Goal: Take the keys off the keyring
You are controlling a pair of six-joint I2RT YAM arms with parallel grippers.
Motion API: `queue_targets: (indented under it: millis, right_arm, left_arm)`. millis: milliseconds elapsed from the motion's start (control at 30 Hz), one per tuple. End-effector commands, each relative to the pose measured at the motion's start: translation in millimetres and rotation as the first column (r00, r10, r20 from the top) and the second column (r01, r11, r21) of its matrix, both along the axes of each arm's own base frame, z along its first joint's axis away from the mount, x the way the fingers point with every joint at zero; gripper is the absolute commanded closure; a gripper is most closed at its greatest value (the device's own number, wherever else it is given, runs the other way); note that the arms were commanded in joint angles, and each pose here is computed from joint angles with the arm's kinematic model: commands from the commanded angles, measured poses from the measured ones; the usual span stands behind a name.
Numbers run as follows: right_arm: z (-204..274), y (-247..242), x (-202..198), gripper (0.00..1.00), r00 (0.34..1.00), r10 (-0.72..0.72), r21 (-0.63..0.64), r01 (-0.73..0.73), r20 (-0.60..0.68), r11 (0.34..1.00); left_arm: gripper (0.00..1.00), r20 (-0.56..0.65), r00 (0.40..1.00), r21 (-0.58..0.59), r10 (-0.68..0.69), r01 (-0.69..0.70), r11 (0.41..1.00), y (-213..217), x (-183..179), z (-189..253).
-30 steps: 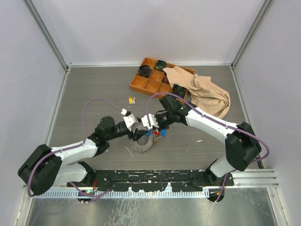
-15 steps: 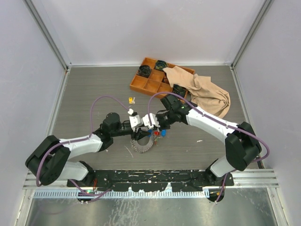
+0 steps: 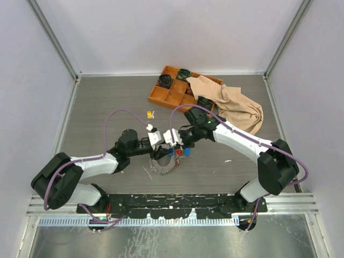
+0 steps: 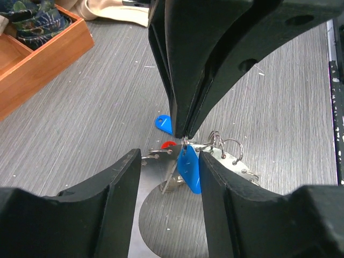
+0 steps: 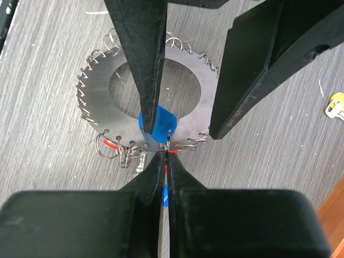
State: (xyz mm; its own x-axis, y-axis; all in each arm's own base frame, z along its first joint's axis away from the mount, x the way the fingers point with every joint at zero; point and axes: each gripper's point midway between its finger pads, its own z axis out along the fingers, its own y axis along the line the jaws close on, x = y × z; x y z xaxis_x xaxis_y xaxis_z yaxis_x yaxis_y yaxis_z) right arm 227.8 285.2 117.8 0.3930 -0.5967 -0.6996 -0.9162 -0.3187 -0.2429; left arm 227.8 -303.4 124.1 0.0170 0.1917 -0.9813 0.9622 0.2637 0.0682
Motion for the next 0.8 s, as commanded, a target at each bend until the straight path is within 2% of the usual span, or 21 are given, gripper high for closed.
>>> queue_targets:
  millis: [0, 233, 600, 767]
  right_arm:
    - [39, 18, 2, 0.99, 0.999, 0.041, 0.123, -0.045, 0.034, 0.991]
    - [47, 17, -3, 0.99, 0.998, 0.062, 0.164, -0.062, 0.007, 0.984]
    - [48, 18, -9, 0.99, 0.996, 0.089, 0.181, -0.088, 0.001, 0.98]
    - [50, 17, -8, 0.99, 0.996, 0.088, 0.184, -0.087, 0.005, 0.979]
  left_arm:
    - [0.5, 0.074, 0.997, -0.072, -0.006, 0.012, 0.997, -1, -2, 22]
    - [0.5, 0.046, 0.998, -0.083, -0.053, 0.057, 0.995, 0, -13, 26]
    - [0.6, 0.01, 0.998, -0.128, -0.068, 0.069, 0.989, -7, -13, 28]
    - [0.64, -0.003, 0.998, -0.109, -0.069, 0.068, 0.992, -7, -13, 24]
